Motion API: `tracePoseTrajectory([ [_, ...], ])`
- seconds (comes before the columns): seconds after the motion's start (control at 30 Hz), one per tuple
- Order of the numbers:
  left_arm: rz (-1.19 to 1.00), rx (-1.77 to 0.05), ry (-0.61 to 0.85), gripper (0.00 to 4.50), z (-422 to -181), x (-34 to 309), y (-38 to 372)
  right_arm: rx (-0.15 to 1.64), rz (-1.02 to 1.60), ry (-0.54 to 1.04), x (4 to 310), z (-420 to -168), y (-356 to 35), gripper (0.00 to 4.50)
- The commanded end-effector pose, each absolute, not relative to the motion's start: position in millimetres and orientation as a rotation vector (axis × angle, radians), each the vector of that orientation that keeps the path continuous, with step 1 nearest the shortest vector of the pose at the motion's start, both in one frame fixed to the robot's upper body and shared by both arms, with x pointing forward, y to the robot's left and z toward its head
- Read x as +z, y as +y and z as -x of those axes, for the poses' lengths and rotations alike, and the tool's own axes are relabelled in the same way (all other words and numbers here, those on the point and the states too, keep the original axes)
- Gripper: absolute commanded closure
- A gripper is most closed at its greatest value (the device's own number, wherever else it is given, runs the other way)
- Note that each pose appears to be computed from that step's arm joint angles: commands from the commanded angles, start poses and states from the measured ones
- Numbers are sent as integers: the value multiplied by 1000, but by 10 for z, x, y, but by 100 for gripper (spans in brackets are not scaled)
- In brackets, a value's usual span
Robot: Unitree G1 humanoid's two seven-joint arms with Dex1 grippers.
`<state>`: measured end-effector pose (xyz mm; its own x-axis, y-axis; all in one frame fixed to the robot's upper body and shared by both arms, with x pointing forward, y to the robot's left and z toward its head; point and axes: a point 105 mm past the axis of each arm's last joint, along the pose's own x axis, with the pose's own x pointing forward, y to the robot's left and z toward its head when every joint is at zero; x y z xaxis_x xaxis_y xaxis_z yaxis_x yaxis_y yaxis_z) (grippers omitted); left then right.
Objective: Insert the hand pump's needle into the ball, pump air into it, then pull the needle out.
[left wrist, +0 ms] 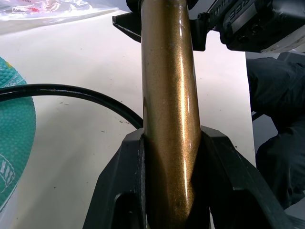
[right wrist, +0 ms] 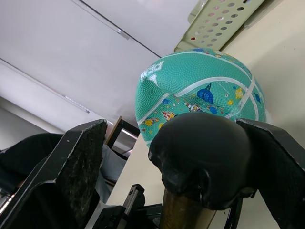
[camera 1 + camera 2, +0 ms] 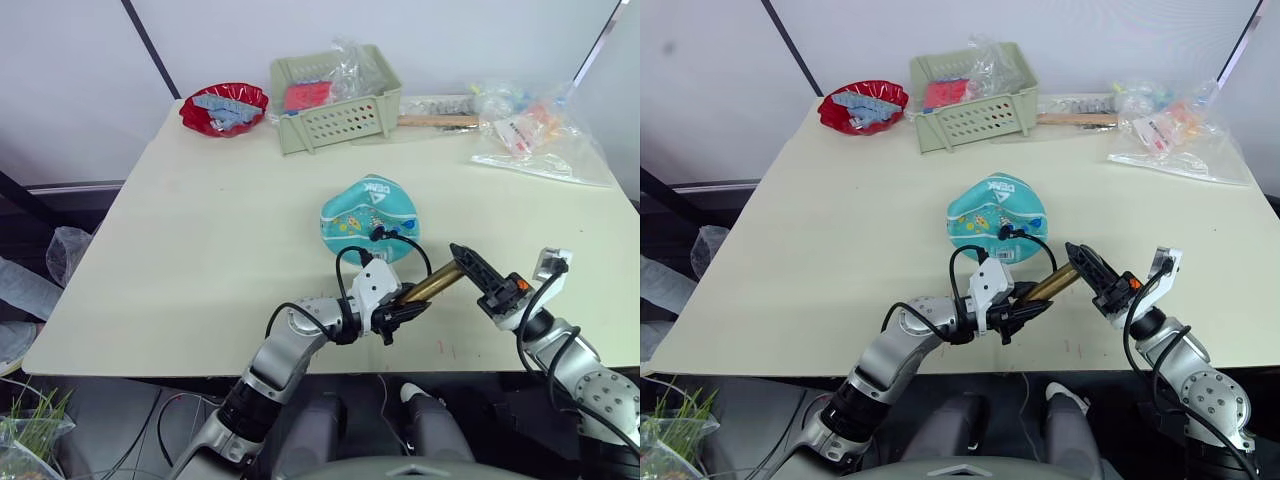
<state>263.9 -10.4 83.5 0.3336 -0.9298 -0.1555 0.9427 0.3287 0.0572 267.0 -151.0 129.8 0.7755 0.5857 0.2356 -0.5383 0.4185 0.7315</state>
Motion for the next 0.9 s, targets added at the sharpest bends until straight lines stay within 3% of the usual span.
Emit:
tracePoseTrajectory([
  [0.03, -148, -1251, 51, 344, -2601, 922, -146, 746, -891, -4, 1471, -2671, -1470, 0],
  [0.9, -150, -1239, 58, 344, -2606, 891, -128, 722, -900, -36, 1541, -2730, -1521, 0],
])
